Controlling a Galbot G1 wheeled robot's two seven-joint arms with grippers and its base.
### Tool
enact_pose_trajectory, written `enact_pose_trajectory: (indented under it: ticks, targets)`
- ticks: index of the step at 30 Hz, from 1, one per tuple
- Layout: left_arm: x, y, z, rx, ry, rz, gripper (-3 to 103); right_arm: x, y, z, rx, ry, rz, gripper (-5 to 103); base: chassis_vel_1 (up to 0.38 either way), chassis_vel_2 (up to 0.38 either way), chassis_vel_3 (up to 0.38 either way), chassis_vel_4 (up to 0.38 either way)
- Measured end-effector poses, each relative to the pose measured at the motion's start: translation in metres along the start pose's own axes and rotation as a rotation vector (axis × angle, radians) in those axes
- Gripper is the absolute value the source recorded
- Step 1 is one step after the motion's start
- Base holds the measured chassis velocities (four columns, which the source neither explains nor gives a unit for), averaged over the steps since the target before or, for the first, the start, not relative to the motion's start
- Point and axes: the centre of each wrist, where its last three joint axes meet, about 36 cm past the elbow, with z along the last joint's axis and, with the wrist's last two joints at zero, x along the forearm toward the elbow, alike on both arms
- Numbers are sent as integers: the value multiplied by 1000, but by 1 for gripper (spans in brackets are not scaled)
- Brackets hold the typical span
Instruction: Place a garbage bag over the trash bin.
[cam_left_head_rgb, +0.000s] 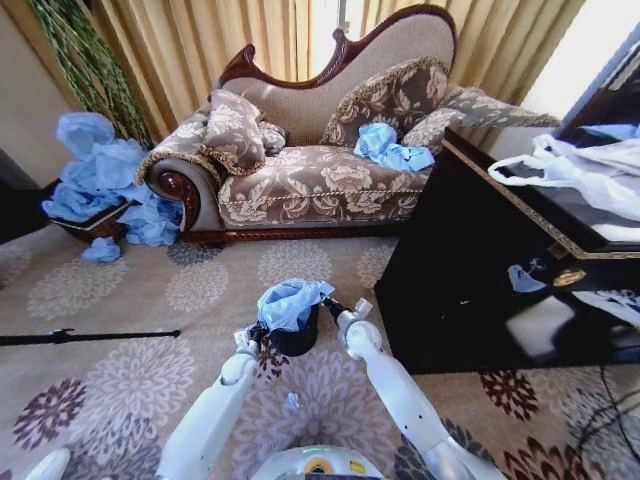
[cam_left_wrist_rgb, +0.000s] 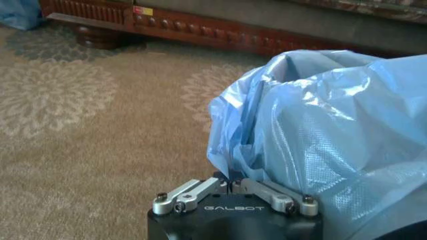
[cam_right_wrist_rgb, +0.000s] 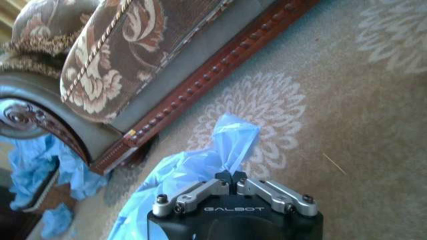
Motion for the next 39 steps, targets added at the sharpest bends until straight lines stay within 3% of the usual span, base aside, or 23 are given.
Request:
enact_pose_trajectory:
  ticks: [14, 28, 39]
  targets:
    - [41, -12, 32, -16, 25, 12, 0, 9, -13, 5, 72, 6, 77, 0, 0, 0, 0, 0]
    - [23, -25, 51, -54, 35, 41, 0, 0, -41, 26, 113, 27, 132, 0, 0, 0, 0, 0]
    - [15, -19, 68, -62, 45, 23, 0, -19, -48, 32, 140, 21, 121, 0, 0, 0, 0, 0]
